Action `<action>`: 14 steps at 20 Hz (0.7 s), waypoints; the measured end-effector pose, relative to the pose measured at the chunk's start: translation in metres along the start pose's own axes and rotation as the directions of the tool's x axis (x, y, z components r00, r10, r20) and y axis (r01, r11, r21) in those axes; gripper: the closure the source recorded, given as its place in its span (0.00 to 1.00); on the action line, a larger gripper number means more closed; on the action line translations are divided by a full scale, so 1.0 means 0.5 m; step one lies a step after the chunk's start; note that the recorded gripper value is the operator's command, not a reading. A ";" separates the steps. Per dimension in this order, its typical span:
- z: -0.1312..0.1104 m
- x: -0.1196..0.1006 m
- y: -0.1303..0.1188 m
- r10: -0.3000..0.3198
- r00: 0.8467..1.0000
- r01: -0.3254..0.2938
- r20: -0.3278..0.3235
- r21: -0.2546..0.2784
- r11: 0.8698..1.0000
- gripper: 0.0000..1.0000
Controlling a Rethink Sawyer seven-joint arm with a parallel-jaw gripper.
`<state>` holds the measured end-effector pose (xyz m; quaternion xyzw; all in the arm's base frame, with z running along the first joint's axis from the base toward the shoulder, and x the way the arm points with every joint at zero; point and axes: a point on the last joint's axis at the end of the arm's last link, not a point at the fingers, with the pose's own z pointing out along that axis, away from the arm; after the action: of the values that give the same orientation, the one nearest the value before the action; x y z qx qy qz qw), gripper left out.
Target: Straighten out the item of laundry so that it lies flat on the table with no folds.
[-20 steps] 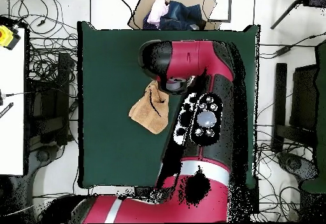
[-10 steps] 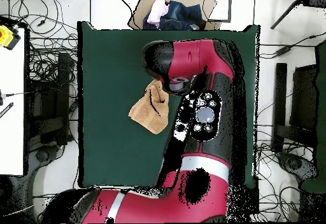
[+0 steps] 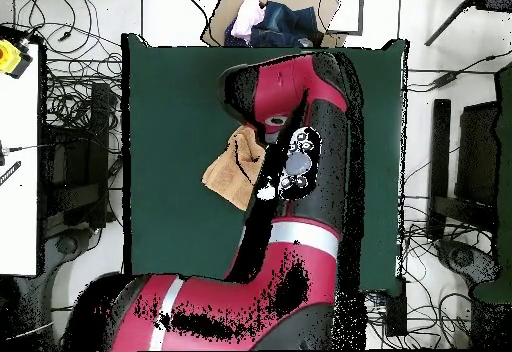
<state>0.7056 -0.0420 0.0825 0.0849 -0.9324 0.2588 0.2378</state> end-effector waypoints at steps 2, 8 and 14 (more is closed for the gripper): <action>0.004 -0.007 0.002 0.000 1.000 0.000 -0.010 0.001 1.000 0.00; 0.006 -0.022 0.011 0.002 1.000 -0.003 -0.015 -0.018 1.000 0.00; -0.052 -0.040 0.037 0.055 0.993 -0.026 0.101 -0.266 0.964 0.00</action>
<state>0.7282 -0.0118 0.0841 0.0471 -0.9715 0.1319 0.1910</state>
